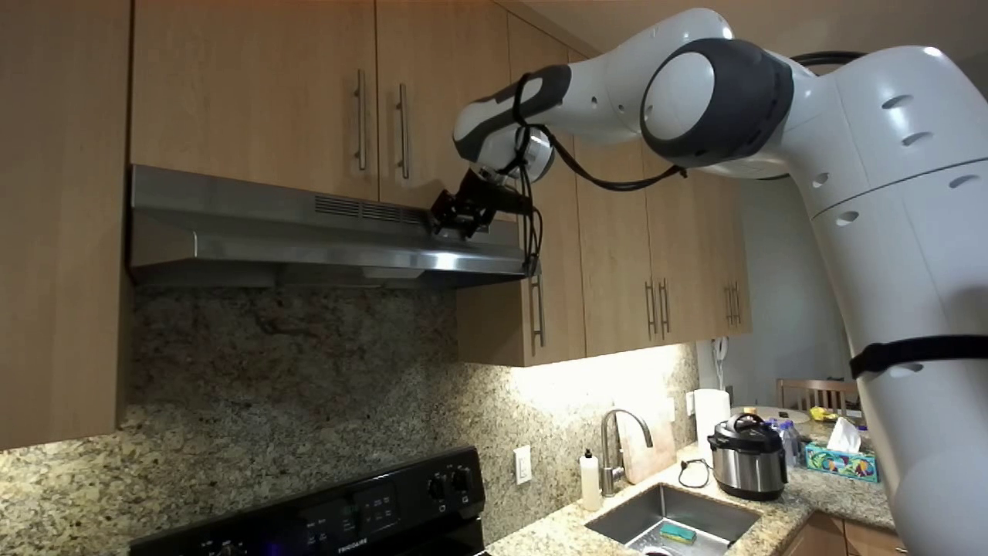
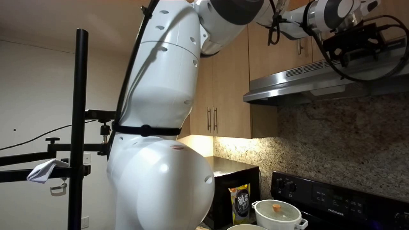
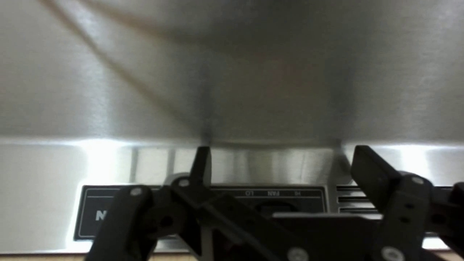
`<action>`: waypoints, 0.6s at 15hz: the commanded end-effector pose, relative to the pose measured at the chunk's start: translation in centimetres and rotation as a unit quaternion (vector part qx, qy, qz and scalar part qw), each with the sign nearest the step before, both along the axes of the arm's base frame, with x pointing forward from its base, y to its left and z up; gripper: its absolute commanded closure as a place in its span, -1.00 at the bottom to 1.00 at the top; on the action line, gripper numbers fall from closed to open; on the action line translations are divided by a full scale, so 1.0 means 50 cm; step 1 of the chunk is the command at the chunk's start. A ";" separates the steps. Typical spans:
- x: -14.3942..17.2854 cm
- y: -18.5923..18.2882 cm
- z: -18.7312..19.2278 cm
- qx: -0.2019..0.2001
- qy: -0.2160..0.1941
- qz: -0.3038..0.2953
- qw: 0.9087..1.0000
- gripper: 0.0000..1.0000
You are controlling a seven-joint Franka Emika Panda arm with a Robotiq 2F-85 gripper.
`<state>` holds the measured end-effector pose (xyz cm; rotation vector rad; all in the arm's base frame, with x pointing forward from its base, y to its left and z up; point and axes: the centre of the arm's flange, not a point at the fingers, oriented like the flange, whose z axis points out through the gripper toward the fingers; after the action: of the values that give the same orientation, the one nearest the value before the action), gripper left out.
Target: Turn on the light on top of the stove
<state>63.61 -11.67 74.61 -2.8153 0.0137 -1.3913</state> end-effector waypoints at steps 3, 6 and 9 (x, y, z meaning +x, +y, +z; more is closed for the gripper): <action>-0.033 0.014 0.010 -0.006 -0.014 -0.024 1.000 -1.00; -0.039 0.013 0.019 -0.010 -0.019 -0.032 0.999 -1.00; -0.038 0.012 0.023 -0.014 -0.018 -0.034 0.999 -1.00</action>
<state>62.95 -11.54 75.95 -2.8307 0.0622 -1.4491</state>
